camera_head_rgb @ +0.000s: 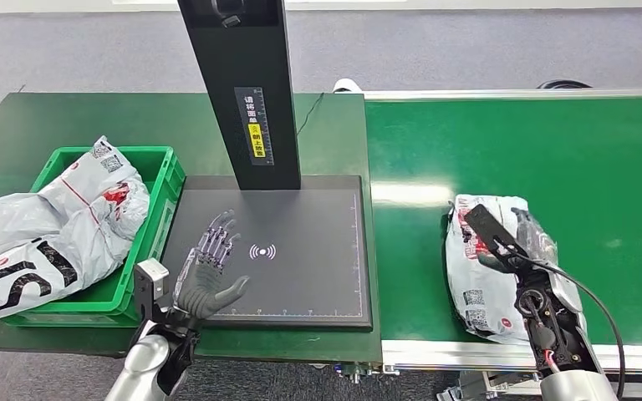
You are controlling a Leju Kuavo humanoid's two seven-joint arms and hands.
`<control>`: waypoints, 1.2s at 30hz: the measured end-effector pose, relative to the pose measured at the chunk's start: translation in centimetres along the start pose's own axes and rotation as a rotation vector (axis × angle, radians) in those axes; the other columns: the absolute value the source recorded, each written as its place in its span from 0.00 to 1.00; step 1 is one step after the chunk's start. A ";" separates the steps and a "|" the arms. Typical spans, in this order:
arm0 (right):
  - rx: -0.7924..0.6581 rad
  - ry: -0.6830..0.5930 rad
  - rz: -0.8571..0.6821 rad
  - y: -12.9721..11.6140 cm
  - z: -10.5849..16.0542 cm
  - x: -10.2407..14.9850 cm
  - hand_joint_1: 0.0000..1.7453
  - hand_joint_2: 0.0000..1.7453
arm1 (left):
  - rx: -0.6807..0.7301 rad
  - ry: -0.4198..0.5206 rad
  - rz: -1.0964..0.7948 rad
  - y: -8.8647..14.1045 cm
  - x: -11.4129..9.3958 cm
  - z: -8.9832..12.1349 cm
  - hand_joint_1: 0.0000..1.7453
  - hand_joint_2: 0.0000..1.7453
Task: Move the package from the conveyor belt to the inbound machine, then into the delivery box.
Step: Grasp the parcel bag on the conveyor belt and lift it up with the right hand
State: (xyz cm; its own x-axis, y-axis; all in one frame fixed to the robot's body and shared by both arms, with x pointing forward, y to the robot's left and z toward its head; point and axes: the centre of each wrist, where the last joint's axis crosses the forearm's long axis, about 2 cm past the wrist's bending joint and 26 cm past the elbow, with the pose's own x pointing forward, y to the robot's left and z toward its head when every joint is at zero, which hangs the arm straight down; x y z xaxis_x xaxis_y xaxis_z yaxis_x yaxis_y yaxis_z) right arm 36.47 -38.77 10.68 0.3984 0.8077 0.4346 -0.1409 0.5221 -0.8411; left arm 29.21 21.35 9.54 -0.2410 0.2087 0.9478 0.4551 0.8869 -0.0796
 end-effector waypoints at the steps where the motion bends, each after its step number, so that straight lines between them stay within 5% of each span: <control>1: 0.018 0.023 0.030 0.3 0.1 -0.3 0.00 1.00 | 0.001 -0.001 -0.004 0.1 0.0 -0.2 0.00 1.00; 8: 0.141 0.127 0.183 2.3 1.0 -2.2 0.00 1.00 | -0.005 0.011 -0.018 0.1 0.2 -1.1 0.00 1.00; 19: 0.398 -0.069 0.170 4.0 1.1 -1.7 0.00 1.00 | -0.004 0.012 -0.041 0.2 0.3 -2.2 0.00 1.00; 29: 0.437 -0.107 0.177 4.5 1.1 -1.3 0.00 1.00 | -0.008 0.013 -0.039 0.3 0.3 -2.5 0.00 1.00; 30: 0.439 -0.108 0.179 4.6 1.1 -1.2 0.05 1.00 | -0.008 0.013 -0.039 0.3 0.3 -2.5 0.00 1.00; 34: 0.458 -0.117 0.187 4.7 1.1 -1.1 0.99 1.00 | -0.008 0.012 -0.037 0.3 0.3 -2.5 0.00 1.00; 36: 0.469 -0.131 0.186 4.7 1.1 -1.0 1.00 1.00 | -0.007 0.013 -0.035 0.3 0.3 -2.5 0.00 1.00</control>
State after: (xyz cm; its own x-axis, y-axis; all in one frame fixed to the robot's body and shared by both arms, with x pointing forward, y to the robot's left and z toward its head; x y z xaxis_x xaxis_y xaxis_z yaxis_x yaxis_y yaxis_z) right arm 34.40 -36.87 6.64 0.2154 0.9102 0.3539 -0.6011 0.4092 -0.6865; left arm 31.45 20.65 10.58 -0.2458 0.1722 0.9539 0.4524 0.8907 -0.0442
